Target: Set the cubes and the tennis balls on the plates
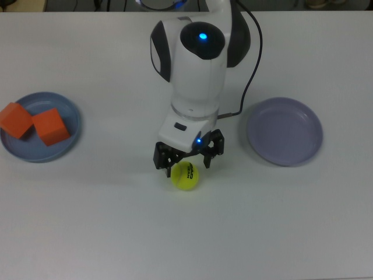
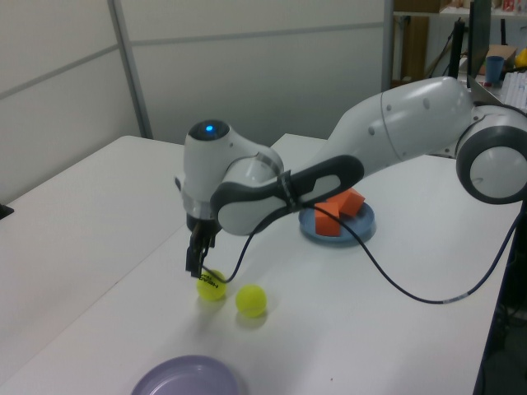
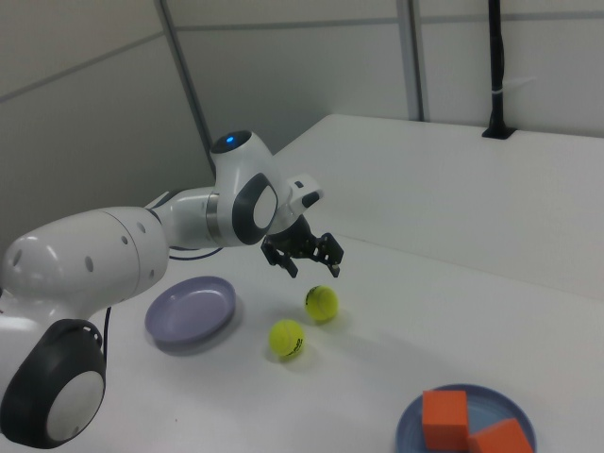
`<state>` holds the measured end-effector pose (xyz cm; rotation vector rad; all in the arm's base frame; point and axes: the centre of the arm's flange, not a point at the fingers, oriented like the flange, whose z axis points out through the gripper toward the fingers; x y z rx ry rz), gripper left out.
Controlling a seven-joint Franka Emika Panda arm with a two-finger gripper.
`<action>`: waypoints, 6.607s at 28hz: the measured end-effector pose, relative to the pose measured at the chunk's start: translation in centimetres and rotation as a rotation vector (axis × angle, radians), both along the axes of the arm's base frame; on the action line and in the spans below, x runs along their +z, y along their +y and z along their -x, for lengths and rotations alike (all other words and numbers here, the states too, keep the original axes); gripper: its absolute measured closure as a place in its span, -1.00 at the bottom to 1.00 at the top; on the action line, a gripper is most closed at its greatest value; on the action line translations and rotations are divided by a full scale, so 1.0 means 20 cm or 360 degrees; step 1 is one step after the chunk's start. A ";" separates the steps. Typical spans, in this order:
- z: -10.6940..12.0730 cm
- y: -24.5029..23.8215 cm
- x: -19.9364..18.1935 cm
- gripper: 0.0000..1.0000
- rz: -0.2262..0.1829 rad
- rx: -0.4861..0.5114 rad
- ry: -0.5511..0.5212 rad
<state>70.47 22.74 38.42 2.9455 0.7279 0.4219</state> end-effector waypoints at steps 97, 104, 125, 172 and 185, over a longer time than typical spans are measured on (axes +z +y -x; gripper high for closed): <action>0.30 0.14 -0.24 -1.00 0.0595 -0.0399 0.0293; 0.32 0.15 -0.27 -1.00 0.0607 -0.0381 0.0311; 0.34 -0.24 -0.46 -0.95 0.0873 -0.0524 0.0507; 0.95 1.21 -0.17 -0.83 0.0470 0.0138 0.0285; 0.91 0.91 0.43 -1.00 0.0425 -0.0037 0.0355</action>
